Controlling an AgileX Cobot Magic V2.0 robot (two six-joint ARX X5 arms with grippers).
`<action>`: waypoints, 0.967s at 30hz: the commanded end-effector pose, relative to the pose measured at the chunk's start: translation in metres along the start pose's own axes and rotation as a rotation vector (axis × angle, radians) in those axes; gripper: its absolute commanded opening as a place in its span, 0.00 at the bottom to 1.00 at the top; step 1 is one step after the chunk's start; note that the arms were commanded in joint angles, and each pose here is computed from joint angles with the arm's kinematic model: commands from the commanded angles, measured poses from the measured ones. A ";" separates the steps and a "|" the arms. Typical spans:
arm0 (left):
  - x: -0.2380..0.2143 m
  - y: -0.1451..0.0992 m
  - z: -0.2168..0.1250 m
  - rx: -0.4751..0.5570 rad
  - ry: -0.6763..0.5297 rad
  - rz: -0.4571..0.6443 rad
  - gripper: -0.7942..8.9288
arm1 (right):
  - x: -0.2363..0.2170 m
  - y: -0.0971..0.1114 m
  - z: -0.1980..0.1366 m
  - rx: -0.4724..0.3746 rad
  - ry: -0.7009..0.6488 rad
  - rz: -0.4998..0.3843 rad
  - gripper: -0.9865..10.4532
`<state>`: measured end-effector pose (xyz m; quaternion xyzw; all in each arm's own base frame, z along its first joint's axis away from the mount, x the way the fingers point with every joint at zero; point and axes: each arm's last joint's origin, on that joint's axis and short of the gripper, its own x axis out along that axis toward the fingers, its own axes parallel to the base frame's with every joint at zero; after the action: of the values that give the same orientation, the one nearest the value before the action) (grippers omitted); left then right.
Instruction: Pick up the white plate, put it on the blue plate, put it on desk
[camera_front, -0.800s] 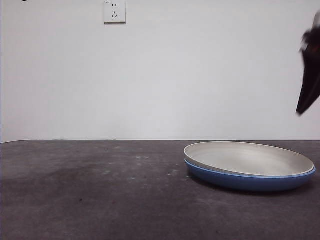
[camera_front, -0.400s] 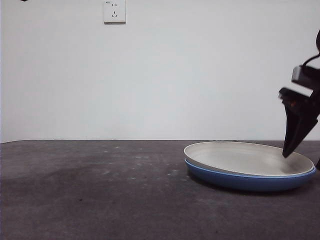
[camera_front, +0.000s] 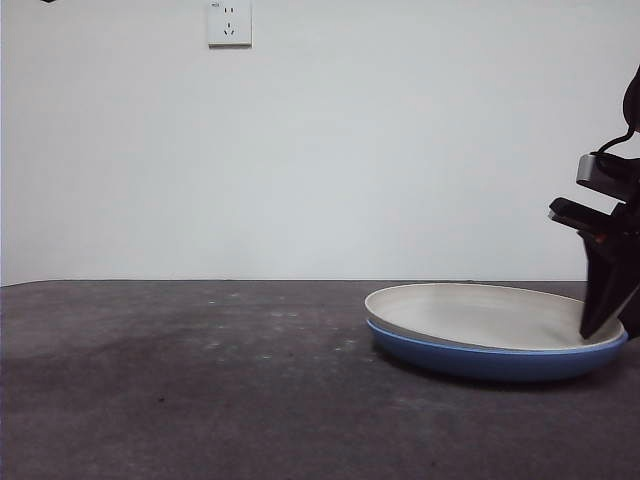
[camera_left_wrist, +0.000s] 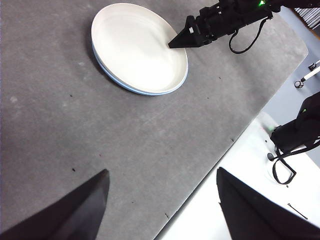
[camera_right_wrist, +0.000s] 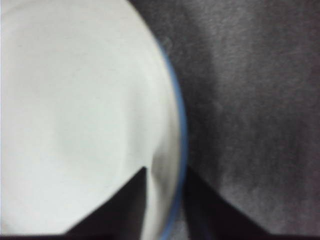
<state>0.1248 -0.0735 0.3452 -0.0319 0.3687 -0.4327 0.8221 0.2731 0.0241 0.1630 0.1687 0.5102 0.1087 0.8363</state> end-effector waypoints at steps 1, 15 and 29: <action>0.000 -0.001 0.002 0.012 -0.006 -0.008 0.43 | 0.003 -0.001 0.002 0.026 -0.008 -0.010 0.10; 0.000 -0.001 0.003 0.013 -0.007 -0.008 0.43 | -0.028 0.013 0.012 0.055 -0.158 0.063 0.10; 0.000 -0.001 0.003 0.014 -0.008 -0.008 0.43 | -0.056 0.071 0.021 -0.033 -0.256 0.220 0.10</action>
<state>0.1248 -0.0735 0.3452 -0.0319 0.3687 -0.4327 0.8221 0.2607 0.0613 0.2395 0.2105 0.3853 0.1826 0.8797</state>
